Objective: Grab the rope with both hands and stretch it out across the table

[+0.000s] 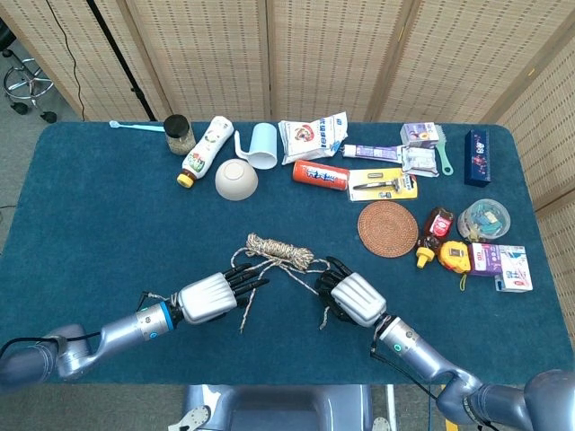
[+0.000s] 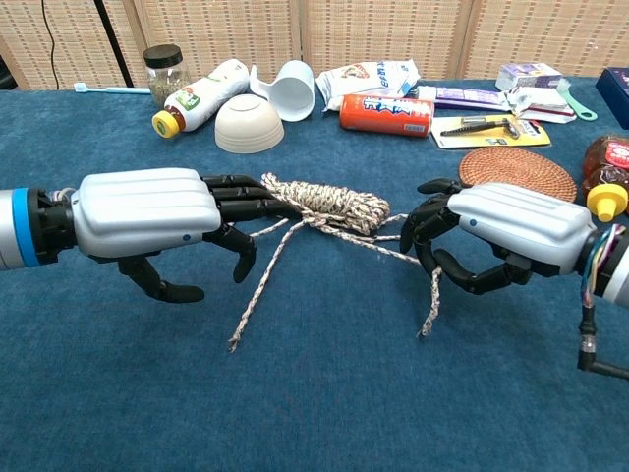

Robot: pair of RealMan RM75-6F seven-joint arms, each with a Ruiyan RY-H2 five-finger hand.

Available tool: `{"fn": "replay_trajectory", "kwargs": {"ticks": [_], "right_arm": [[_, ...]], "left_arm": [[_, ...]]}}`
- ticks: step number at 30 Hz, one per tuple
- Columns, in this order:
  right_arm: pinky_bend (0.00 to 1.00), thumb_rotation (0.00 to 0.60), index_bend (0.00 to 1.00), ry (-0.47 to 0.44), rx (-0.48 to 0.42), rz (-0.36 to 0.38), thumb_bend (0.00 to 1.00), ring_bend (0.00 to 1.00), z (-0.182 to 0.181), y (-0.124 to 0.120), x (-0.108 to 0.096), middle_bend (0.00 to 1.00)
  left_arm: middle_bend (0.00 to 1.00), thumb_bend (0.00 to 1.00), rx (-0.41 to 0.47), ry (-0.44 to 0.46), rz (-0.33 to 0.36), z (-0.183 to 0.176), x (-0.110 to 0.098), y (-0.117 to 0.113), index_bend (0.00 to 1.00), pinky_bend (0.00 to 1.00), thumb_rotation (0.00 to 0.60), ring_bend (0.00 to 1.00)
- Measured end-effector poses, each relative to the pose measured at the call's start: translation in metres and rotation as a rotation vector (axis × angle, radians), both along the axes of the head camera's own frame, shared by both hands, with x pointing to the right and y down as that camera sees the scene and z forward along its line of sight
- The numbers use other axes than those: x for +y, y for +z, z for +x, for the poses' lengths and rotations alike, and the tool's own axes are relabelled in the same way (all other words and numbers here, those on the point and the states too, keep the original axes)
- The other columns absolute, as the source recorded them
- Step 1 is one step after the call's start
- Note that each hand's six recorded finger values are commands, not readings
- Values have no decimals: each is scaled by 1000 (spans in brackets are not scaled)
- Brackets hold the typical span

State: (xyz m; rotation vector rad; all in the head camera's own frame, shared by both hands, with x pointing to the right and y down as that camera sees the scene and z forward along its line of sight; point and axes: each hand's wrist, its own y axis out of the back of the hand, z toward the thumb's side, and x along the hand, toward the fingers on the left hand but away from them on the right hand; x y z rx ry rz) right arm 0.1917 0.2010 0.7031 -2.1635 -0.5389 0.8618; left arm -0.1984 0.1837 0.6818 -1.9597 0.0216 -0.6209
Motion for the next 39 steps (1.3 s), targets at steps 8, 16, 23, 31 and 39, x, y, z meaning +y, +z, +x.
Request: {"fn": "replay_trajectory", "kwargs": {"ticks": [8, 16, 23, 31, 39], "right_arm": [[0, 600, 604, 6, 10, -6, 610, 249, 5, 1, 0, 335], [0, 600, 604, 10, 19, -15, 610, 249, 8, 4, 1, 335], [0, 600, 607, 15, 24, -20, 609, 249, 11, 5, 1, 335], [0, 600, 611, 22, 23, -26, 610, 249, 12, 6, 1, 335], [0, 600, 611, 27, 22, -28, 610, 249, 13, 7, 1, 335]], "left_arm": [[0, 288, -2, 5, -13, 10, 7, 14, 473, 0, 600, 0], [0, 288, -10, -5, -35, 19, 11, 26, 475, 0, 600, 0], [0, 320, -16, -5, -41, 23, 13, 30, 474, 0, 600, 0], [0, 400, -25, -7, -52, 24, 13, 34, 485, 0, 600, 0], [0, 445, -35, -8, -56, 25, 13, 36, 483, 0, 600, 0]]}}
